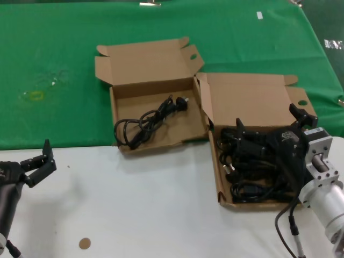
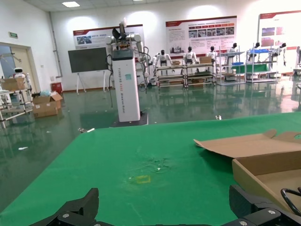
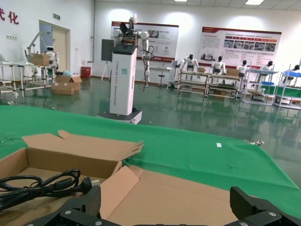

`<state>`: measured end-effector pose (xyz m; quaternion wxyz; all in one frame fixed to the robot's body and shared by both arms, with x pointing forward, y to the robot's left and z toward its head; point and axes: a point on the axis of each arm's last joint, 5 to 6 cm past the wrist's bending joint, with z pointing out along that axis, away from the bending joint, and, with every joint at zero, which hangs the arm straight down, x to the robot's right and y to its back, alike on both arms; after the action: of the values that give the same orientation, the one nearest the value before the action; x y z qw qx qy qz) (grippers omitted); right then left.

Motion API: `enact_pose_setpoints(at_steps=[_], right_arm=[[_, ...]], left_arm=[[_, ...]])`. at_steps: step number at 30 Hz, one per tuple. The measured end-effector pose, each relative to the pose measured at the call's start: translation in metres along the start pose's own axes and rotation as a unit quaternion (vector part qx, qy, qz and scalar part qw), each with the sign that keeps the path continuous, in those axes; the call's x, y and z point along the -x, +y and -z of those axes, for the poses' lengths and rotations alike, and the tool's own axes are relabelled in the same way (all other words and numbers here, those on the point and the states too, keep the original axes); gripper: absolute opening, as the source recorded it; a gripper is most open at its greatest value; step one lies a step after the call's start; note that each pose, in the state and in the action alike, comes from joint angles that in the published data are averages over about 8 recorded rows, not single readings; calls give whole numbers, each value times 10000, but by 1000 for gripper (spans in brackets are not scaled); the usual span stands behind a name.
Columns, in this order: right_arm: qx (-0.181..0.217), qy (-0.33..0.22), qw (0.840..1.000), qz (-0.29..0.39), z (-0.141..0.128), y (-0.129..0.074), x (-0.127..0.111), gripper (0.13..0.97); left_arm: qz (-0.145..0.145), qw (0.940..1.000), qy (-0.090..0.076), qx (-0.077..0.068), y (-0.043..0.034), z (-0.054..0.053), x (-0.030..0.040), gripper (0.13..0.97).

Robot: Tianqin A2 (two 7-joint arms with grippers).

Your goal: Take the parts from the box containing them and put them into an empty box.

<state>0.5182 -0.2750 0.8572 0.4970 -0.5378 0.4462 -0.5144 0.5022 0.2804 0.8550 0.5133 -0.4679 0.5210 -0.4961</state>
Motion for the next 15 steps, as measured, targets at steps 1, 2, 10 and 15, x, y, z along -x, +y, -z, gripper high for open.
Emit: enact_pose_setpoints(at_steps=[1,2,10,15], right_arm=[[0,0,10000,0,0,0,0,966],[0,0,10000,0,0,0,0,966],[0,0,10000,0,0,0,0,966],[0,0,10000,0,0,0,0,966]], left_arm=[[0,10000,0,0,0,0,0,966],[0,10000,0,0,0,0,0,966],[0,10000,0,0,0,0,0,966],[0,10000,0,0,0,0,0,966]])
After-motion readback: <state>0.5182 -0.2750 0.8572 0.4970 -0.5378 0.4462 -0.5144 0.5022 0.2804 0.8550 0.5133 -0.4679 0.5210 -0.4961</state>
